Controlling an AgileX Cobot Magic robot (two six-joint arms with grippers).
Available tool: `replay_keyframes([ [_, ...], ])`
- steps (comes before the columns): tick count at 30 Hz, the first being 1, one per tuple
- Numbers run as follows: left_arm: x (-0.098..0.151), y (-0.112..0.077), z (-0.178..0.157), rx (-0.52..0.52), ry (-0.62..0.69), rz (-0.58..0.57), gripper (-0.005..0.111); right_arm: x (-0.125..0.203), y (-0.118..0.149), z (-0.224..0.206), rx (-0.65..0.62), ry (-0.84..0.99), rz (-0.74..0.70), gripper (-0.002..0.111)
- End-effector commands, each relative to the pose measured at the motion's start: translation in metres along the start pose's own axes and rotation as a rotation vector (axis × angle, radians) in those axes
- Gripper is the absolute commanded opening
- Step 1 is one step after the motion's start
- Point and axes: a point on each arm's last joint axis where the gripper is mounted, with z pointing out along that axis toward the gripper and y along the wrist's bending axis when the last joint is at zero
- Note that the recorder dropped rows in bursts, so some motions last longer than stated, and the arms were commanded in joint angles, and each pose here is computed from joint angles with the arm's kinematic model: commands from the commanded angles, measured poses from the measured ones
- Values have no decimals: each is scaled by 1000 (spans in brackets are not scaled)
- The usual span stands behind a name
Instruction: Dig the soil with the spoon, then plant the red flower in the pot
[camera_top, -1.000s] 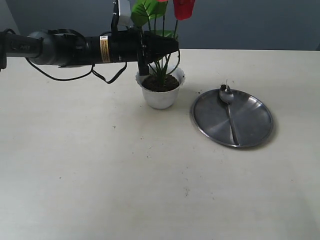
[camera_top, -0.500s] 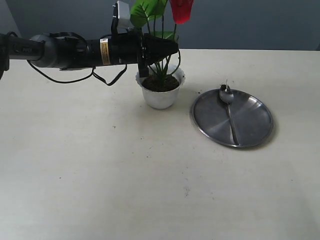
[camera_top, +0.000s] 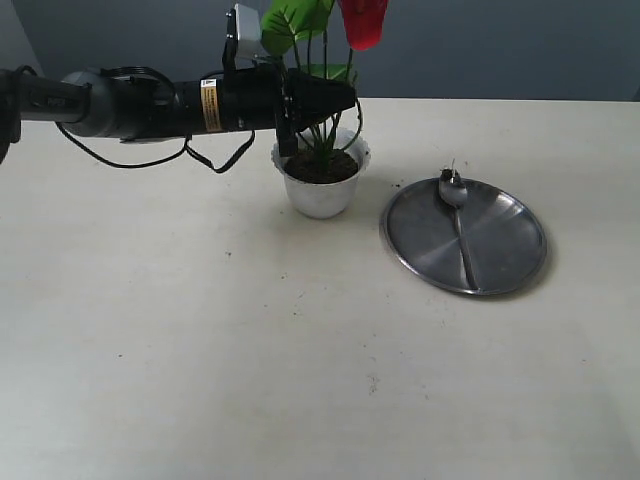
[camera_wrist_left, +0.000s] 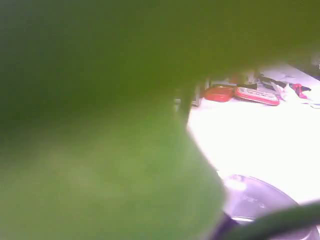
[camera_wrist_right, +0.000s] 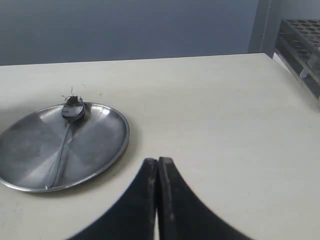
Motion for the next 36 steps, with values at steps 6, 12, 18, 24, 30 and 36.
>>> replay_keyframes([
  [6,60,-1,-2,-10,271,-13,0,0,0,0,6,-8,-4,-1],
  [12,61,-1,-2,-4,282,-15,0,0,0,0,6,-8,-4,-1],
  [18,61,-1,-2,-3,283,-16,0,0,0,0,6,-8,-4,-1],
  [24,72,-2,-2,-6,295,-33,0,0,0,0,6,-8,-4,-1],
  [30,78,-2,-3,-7,298,-41,0,0,0,0,6,-8,-4,-1],
  [36,77,-1,-2,-12,276,-47,0,0,0,0,6,-8,-4,-1],
])
